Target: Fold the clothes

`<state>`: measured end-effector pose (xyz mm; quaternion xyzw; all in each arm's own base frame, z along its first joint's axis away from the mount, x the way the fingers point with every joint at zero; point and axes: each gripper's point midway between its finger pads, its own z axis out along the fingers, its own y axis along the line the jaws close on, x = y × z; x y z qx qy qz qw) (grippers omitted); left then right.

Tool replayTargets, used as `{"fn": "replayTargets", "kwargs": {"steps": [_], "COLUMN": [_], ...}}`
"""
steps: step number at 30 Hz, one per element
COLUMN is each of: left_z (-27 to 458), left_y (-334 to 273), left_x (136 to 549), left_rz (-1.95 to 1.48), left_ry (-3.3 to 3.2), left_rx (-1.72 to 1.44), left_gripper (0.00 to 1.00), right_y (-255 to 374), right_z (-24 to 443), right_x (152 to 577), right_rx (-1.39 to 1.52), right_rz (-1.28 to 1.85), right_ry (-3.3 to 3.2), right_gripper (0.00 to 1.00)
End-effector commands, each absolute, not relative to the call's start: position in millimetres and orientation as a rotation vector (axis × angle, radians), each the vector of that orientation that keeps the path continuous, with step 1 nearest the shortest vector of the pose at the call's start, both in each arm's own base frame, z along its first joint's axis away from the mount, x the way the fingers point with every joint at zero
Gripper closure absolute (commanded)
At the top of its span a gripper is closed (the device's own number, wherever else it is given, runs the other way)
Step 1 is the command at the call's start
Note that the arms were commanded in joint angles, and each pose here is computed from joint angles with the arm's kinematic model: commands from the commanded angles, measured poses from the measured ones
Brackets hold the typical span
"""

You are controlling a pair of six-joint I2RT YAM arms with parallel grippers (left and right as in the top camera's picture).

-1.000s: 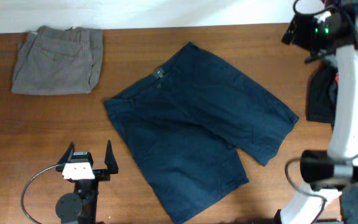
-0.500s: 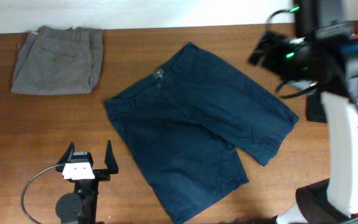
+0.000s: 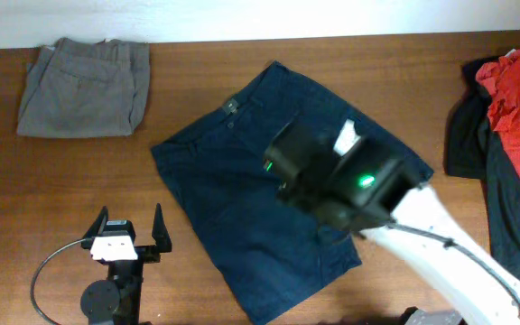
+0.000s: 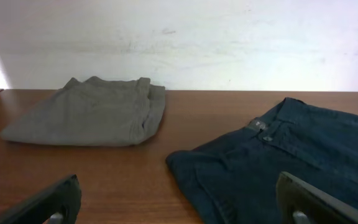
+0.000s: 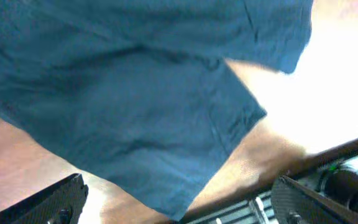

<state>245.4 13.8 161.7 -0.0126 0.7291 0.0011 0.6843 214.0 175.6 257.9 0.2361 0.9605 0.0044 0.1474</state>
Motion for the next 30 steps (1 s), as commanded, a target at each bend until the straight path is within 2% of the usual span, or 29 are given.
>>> {"fn": "replayTargets", "kwargs": {"steps": [1, 5, 12, 17, 30], "left_z": [160, 160, 160, 160, 160], "left_y": [11, 11, 11, 11, 11], "left_x": [245, 245, 245, 245, 245], "left_rz": [-0.006, -0.006, -0.006, -0.006, -0.006], "left_ry": [1.635, 1.635, 1.635, 1.634, 1.635], "left_rx": [-0.014, -0.015, -0.015, -0.014, -0.015], "left_gripper": [0.01, 0.01, 0.01, 0.01, 0.01], "right_y": [187, 212, 222, 255, 270], "right_z": [218, 172, 136, 123, 80], "right_x": [194, 179, 178, 159, 130], "right_rx": [0.828, 0.667, -0.181, -0.757, -1.142], "right_rz": [-0.049, -0.025, -0.048, 0.175, 0.14], "right_ry": [2.8, 2.924, 3.0, 2.978, 2.926], "right_gripper": [0.01, 0.01, 0.01, 0.01, 0.01]}}
